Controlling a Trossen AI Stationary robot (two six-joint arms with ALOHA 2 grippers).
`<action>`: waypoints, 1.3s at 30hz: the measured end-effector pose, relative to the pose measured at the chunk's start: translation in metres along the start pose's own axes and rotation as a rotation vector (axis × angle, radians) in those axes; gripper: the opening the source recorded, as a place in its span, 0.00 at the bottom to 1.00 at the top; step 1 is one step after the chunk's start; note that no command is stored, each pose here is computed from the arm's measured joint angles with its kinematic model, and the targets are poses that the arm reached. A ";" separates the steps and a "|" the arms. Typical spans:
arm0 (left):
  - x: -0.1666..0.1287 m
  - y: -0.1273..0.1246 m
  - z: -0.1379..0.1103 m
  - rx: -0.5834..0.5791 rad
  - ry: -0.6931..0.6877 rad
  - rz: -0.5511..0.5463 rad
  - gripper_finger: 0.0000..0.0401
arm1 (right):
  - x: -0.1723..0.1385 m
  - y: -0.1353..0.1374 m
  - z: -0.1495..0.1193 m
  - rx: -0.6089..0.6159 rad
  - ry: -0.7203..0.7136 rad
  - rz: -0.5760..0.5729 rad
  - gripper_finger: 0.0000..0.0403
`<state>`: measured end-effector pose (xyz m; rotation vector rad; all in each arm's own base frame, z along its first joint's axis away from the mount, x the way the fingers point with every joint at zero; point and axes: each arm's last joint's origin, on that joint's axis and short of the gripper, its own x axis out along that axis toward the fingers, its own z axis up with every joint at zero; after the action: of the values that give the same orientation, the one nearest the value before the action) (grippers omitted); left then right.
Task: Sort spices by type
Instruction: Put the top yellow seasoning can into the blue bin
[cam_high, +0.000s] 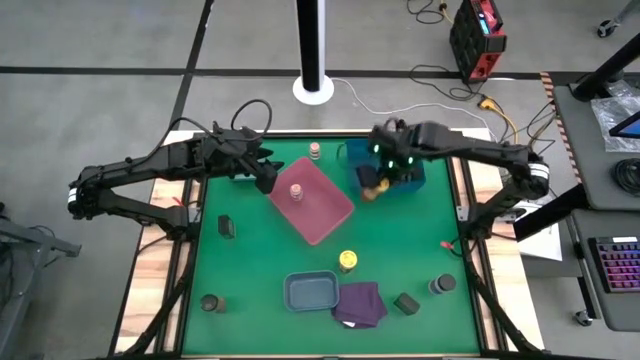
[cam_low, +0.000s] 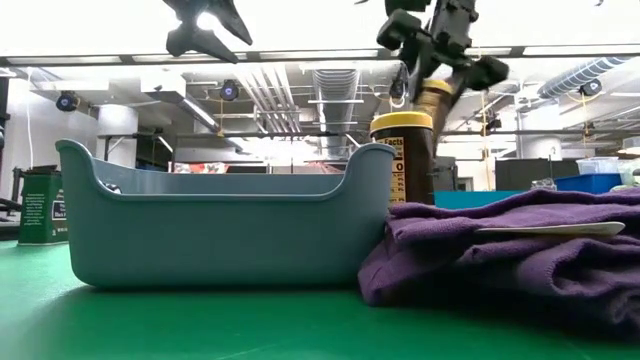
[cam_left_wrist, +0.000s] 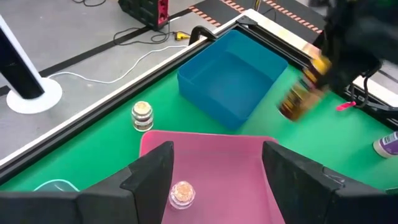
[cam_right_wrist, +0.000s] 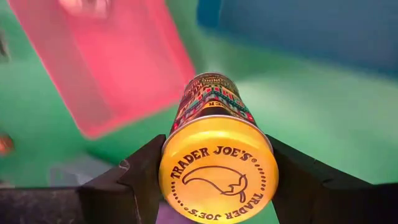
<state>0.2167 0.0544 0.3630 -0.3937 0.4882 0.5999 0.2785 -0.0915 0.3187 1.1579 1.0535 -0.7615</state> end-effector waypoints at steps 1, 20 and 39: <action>0.000 0.000 0.000 -0.001 -0.002 -0.001 0.57 | -0.004 -0.002 0.008 0.003 -0.020 0.007 0.54; -0.012 -0.004 0.016 -0.056 -0.062 -0.034 0.57 | 0.008 -0.081 0.120 -0.005 -0.029 -0.234 0.54; -0.013 -0.003 0.016 -0.102 -0.054 -0.031 0.57 | 0.049 -0.146 0.129 0.002 -0.001 -0.306 0.54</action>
<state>0.2145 0.0539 0.3840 -0.4797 0.4007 0.6051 0.1974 -0.2521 0.2293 1.0087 1.2463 -1.0015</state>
